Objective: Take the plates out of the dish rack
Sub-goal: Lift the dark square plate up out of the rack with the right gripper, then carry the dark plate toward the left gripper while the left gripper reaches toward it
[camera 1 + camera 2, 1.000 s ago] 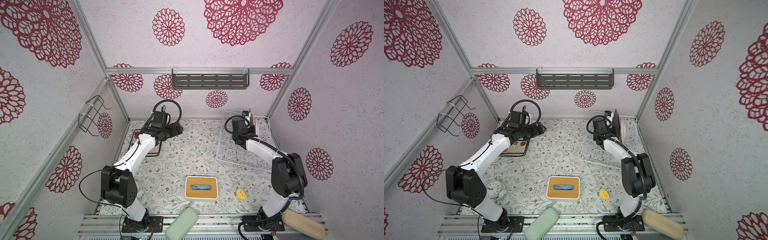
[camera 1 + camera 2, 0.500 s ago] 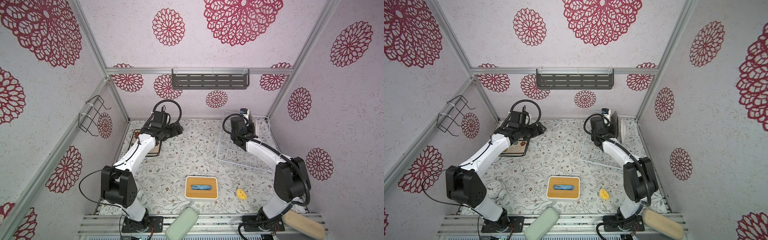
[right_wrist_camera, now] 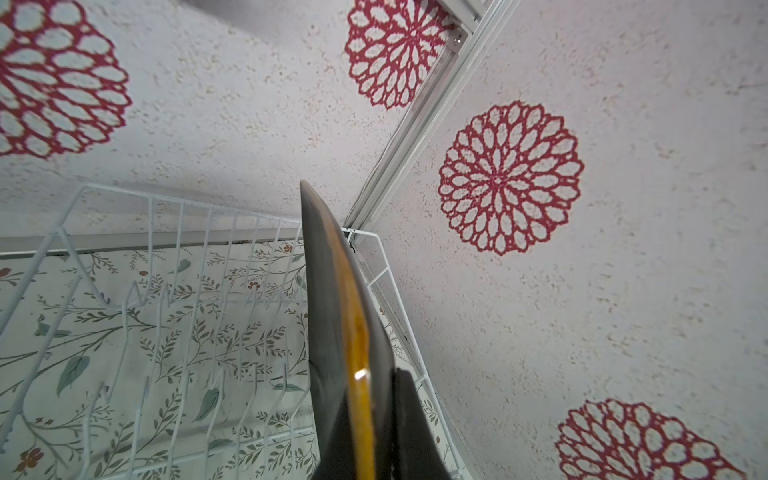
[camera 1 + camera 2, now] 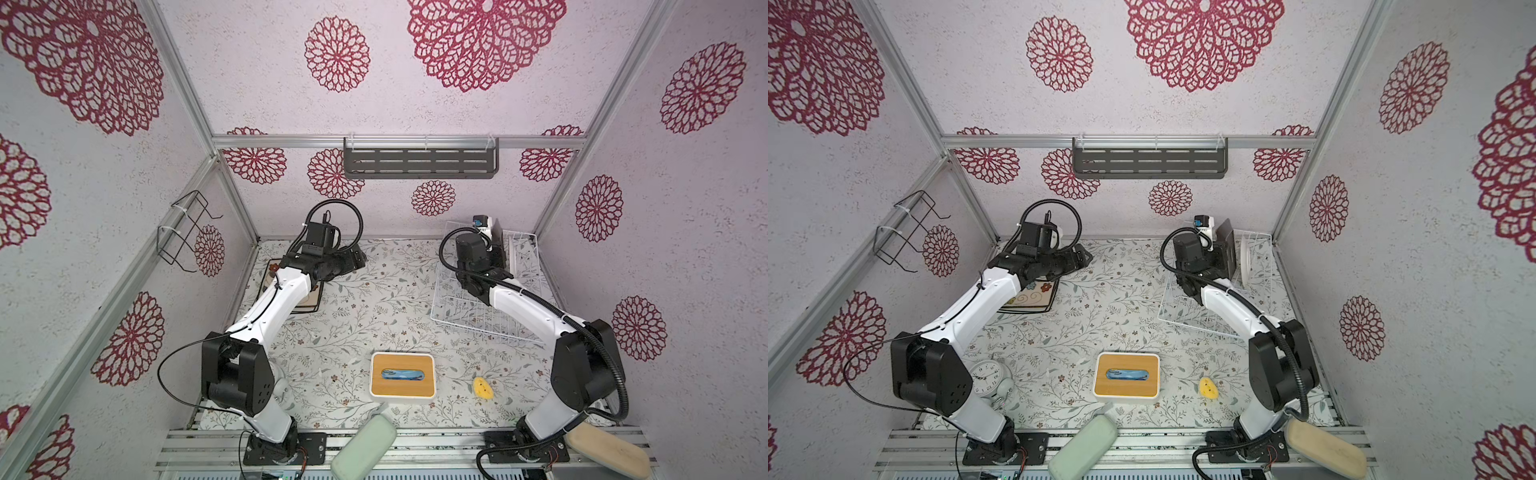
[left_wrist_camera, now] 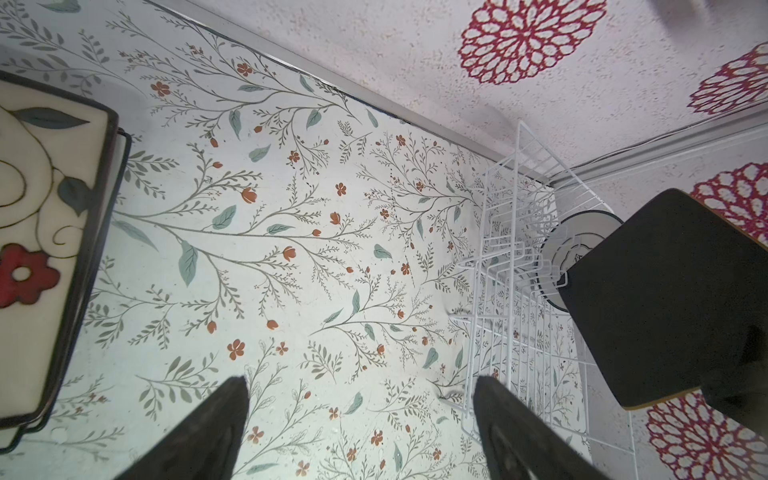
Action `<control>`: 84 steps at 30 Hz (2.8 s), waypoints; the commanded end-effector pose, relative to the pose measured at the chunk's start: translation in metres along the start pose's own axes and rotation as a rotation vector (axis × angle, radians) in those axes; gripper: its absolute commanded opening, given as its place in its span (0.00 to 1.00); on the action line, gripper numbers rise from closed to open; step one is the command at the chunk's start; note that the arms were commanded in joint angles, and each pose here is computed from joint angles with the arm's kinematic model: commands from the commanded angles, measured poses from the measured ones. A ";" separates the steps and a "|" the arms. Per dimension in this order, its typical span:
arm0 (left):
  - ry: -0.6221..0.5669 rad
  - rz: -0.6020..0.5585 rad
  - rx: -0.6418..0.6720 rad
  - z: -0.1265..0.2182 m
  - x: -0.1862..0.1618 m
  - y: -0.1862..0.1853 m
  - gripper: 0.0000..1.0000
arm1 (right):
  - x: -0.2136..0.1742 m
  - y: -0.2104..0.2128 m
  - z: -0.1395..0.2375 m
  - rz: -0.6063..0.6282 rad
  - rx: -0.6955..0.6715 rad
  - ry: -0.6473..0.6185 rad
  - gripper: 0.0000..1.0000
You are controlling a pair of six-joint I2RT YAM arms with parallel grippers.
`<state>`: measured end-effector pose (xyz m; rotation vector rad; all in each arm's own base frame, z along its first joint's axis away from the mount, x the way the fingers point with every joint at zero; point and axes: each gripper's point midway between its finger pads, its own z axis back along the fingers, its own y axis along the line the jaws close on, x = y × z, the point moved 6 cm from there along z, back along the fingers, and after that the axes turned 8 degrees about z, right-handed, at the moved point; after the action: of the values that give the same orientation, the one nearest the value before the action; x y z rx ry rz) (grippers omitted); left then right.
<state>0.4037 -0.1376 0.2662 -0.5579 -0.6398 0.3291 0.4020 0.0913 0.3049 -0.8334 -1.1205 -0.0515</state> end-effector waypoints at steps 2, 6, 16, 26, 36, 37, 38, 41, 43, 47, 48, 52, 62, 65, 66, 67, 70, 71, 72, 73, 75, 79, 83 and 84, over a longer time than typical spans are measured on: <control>-0.039 -0.022 -0.055 0.014 0.003 -0.013 0.89 | 0.063 -0.071 0.042 -0.326 -0.038 -0.141 0.00; -0.040 -0.021 -0.060 0.015 0.003 -0.014 0.89 | 0.064 -0.079 0.055 -0.344 -0.008 -0.139 0.00; -0.034 -0.003 -0.109 0.014 0.001 -0.019 0.90 | 0.075 -0.099 0.089 -0.404 0.049 -0.198 0.00; -0.006 0.194 -0.270 0.007 0.005 0.002 0.90 | 0.067 -0.125 0.124 -0.791 0.415 -0.312 0.00; 0.001 0.275 -0.364 0.011 0.010 0.011 0.90 | 0.067 -0.116 0.138 -1.069 0.686 -0.346 0.00; -0.001 0.283 -0.374 0.011 0.009 0.012 0.90 | 0.067 -0.110 0.138 -1.104 0.718 -0.342 0.00; 0.000 0.290 -0.381 0.012 0.009 0.013 0.90 | 0.069 -0.102 0.138 -1.134 0.755 -0.341 0.00; -0.014 0.304 -0.374 0.018 0.008 0.019 0.90 | 0.074 -0.080 0.136 -1.193 0.847 -0.330 0.00; -0.049 0.317 -0.345 0.021 0.007 0.028 0.91 | 0.078 -0.067 0.134 -1.232 0.895 -0.323 0.00; -0.111 0.378 -0.343 0.027 0.006 0.048 0.91 | 0.081 -0.044 0.129 -1.331 0.971 -0.308 0.00; -0.117 0.393 -0.356 0.028 0.006 0.051 0.91 | 0.080 -0.038 0.127 -1.361 0.981 -0.306 0.00; -0.137 0.423 -0.329 0.028 0.005 0.060 0.91 | 0.068 -0.014 0.114 -1.476 0.953 -0.255 0.00; -0.196 0.540 -0.411 0.025 -0.005 0.071 0.90 | 0.075 0.048 0.114 -1.646 1.064 -0.160 0.00; -0.207 0.544 -0.418 0.027 -0.008 0.070 0.90 | 0.078 0.059 0.124 -1.649 1.047 -0.151 0.00; -0.200 0.546 -0.419 0.026 -0.009 0.070 0.90 | 0.078 0.063 0.124 -1.661 1.054 -0.150 0.00; -0.185 0.552 -0.425 0.024 -0.011 0.070 0.90 | 0.080 0.068 0.125 -1.674 1.066 -0.143 0.00; -0.174 0.574 -0.472 0.019 -0.013 0.068 0.89 | 0.085 0.084 0.129 -1.674 1.113 -0.130 0.00; -0.170 0.578 -0.480 0.018 -0.014 0.068 0.89 | 0.087 0.089 0.131 -1.685 1.125 -0.123 0.00; -0.163 0.579 -0.480 0.016 -0.016 0.067 0.88 | 0.088 0.092 0.132 -1.697 1.137 -0.123 0.00; -0.159 0.579 -0.479 0.014 -0.018 0.066 0.86 | 0.090 0.095 0.134 -1.706 1.153 -0.126 0.00; -0.161 0.582 -0.478 0.013 -0.021 0.064 0.84 | 0.095 0.101 0.139 -1.693 1.180 -0.125 0.00; -0.161 0.570 -0.486 0.010 -0.028 0.054 0.80 | 0.097 0.108 0.146 -1.678 1.192 -0.112 0.00; -0.181 0.594 -0.505 0.006 -0.035 0.048 0.75 | 0.096 0.109 0.146 -1.687 1.195 -0.119 0.00; -0.190 0.598 -0.514 0.006 -0.035 0.047 0.74 | 0.095 0.107 0.145 -1.692 1.189 -0.123 0.00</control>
<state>0.3657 -0.1101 0.2235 -1.1911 -0.6885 0.7808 0.3890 0.2968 0.2496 0.9178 -1.2250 -0.5464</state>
